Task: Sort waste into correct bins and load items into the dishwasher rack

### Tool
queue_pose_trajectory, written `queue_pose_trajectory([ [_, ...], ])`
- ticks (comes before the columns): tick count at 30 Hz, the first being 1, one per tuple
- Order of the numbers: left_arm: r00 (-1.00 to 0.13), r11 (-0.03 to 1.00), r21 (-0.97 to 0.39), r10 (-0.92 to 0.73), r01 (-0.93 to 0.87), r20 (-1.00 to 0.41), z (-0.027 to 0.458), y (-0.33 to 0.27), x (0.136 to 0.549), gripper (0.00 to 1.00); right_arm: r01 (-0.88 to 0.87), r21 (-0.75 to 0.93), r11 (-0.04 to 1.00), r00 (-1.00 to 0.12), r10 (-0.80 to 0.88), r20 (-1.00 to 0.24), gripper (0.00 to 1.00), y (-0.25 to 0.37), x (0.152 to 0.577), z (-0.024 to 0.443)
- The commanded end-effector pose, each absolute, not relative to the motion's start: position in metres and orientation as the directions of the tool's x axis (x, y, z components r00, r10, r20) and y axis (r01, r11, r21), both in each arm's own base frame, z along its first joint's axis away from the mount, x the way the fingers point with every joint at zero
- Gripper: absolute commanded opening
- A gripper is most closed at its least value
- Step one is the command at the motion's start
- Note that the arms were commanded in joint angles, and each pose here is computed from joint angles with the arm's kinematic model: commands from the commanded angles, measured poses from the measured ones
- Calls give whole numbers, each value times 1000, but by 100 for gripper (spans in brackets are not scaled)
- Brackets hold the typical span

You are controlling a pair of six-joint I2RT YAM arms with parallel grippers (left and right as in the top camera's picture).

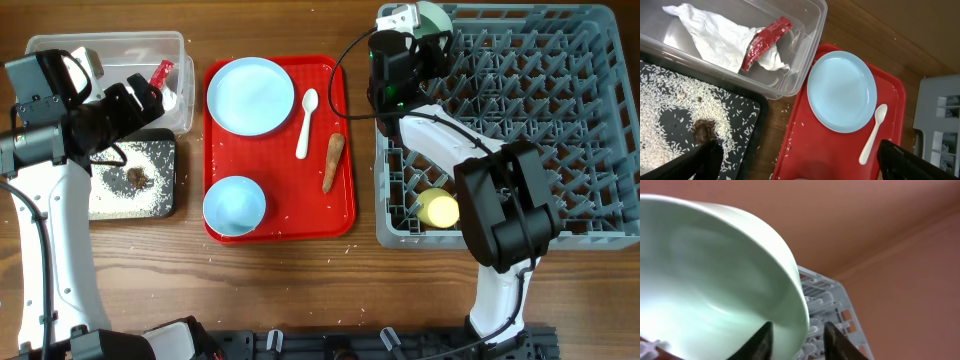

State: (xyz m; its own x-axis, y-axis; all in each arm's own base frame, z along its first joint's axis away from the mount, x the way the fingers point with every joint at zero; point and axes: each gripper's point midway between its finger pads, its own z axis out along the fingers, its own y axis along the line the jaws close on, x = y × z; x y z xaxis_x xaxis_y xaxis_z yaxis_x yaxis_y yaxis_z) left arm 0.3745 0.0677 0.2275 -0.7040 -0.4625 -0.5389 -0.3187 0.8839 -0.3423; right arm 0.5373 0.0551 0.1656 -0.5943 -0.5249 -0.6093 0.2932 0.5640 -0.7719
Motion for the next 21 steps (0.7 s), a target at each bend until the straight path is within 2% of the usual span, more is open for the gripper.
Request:
queue_pose_trajectory([
  [1, -691, 894, -331, -445, -303, -569, 238, 71, 375, 100, 274, -762, 587, -576, -534, -618, 47, 73, 538, 155],
  [8, -691, 894, -331, -445, -303, -569, 238, 71, 375, 100, 241, -760, 604, -539, -568, -622, 51, 107, 532, 156],
  [10, -691, 894, -331, -445, -303, -569, 238, 71, 375, 100, 246, -757, 605, -531, -569, -628, 61, 114, 530, 158],
  [14, -691, 894, -331, -445, -303, -569, 238, 71, 375, 100, 375, -684, 626, -463, -513, -723, 92, 121, 524, 186],
  [17, -692, 894, -331, -445, -303, -569, 238, 71, 375, 100, 409, -627, 663, -396, -490, -776, 100, 134, 520, 208],
  [21, -691, 894, -331, -445, -303, -569, 238, 71, 375, 100, 404, -496, 768, -288, -408, -866, 100, 166, 508, 229],
])
